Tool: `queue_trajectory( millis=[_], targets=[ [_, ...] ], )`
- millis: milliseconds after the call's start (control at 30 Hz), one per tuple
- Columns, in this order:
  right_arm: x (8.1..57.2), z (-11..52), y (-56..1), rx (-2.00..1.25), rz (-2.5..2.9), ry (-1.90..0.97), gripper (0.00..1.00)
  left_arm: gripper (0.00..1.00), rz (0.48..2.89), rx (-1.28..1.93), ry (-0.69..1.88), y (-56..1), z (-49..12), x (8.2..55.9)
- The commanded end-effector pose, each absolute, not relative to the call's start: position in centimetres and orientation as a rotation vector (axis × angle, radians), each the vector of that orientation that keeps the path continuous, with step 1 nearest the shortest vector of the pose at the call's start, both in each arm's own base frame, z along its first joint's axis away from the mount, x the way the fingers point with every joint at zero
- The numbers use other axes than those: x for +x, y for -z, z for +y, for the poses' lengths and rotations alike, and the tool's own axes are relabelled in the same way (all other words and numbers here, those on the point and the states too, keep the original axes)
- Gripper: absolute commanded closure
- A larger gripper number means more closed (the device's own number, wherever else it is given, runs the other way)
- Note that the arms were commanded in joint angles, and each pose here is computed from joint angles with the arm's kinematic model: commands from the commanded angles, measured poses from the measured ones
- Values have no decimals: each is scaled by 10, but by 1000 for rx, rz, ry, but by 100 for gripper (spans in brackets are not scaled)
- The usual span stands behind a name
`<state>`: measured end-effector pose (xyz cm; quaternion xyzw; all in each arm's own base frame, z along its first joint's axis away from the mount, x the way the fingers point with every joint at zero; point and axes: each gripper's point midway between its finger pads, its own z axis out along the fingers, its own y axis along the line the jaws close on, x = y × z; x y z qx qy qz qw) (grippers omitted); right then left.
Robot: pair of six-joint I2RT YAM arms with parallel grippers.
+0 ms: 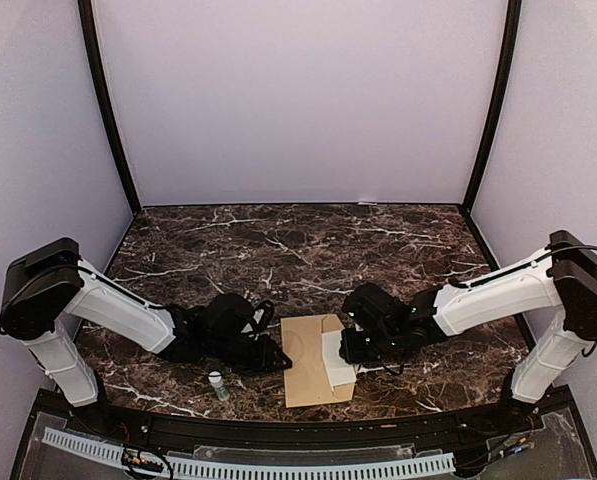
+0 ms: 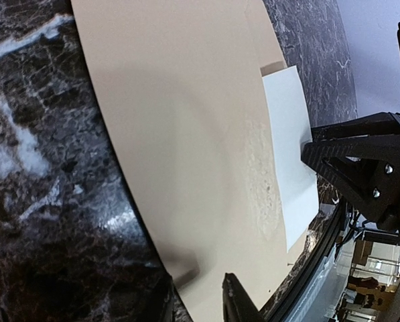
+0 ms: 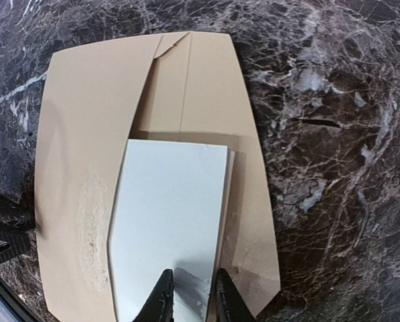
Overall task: Place the letter into the envelope and seal it
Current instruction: Place the letter in the envelope.
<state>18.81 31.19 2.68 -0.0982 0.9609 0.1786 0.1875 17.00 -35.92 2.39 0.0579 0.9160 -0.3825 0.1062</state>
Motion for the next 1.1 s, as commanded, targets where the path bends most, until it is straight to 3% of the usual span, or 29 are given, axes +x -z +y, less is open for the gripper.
queue_trajectory(
  millis=[0, 833, 1067],
  targets=[
    [188, 332, -36, -297, 2679, -570, 81, 75, 2733, 171, 1110, -17, -358, 168],
    [179, 360, -38, -350, 2683, -638, 83, 76, 2720, 184, 1153, -21, -364, 167],
    [181, 349, -50, -311, 2663, -617, 74, 73, 2661, 155, 1121, -37, -354, 174]
  ],
)
